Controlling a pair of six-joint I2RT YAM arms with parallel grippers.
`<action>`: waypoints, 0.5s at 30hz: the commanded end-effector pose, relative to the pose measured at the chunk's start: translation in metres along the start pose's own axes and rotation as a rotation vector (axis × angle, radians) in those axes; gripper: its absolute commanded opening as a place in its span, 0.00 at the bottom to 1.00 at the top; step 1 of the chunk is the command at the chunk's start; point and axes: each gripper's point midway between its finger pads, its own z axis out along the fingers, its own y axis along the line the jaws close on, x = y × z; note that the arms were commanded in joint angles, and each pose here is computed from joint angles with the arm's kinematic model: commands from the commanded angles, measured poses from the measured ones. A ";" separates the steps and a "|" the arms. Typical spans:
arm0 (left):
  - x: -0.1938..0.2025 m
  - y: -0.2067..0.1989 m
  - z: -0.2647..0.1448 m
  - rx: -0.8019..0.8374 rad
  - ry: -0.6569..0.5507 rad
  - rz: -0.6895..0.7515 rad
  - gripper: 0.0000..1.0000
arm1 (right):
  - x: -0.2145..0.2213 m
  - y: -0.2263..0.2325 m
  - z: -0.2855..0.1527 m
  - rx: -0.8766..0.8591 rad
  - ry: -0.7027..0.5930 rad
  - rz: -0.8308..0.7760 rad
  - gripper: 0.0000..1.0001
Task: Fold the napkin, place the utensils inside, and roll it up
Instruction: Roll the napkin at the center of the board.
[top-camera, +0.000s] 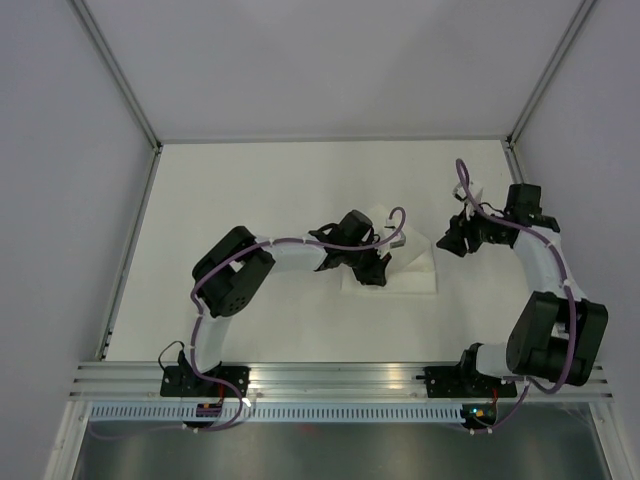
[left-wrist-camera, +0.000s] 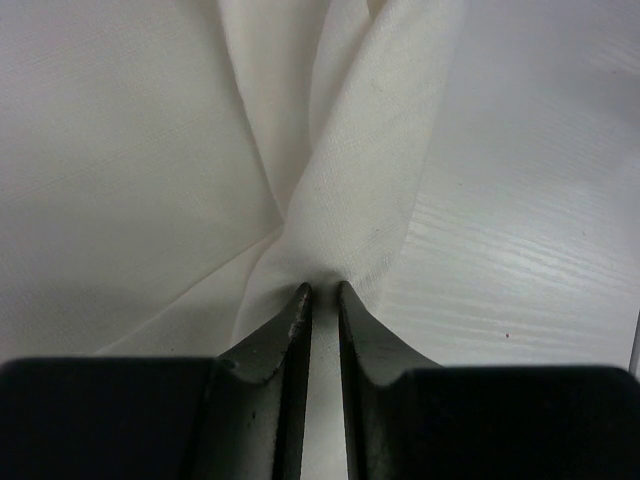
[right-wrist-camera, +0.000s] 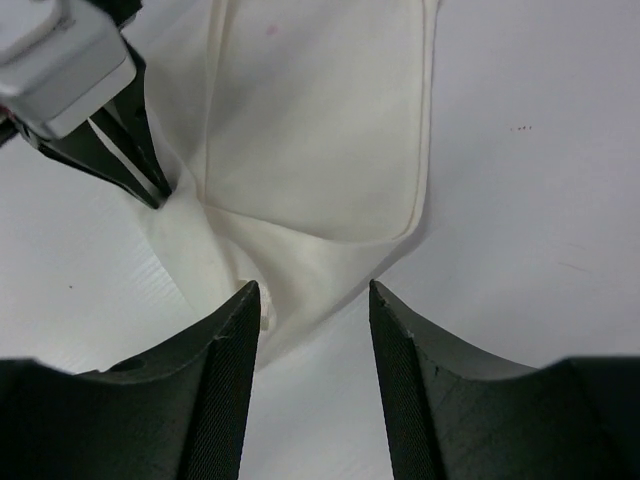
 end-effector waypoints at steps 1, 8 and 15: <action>0.024 0.001 0.004 0.012 0.082 -0.085 0.22 | 0.002 0.006 0.001 0.080 -0.004 -0.224 0.55; 0.021 -0.001 0.005 0.031 0.075 -0.101 0.22 | 0.024 0.047 0.020 0.073 0.066 -0.471 0.59; 0.020 -0.001 0.005 0.046 0.073 -0.122 0.21 | 0.044 0.082 0.043 -0.051 0.135 -0.551 0.59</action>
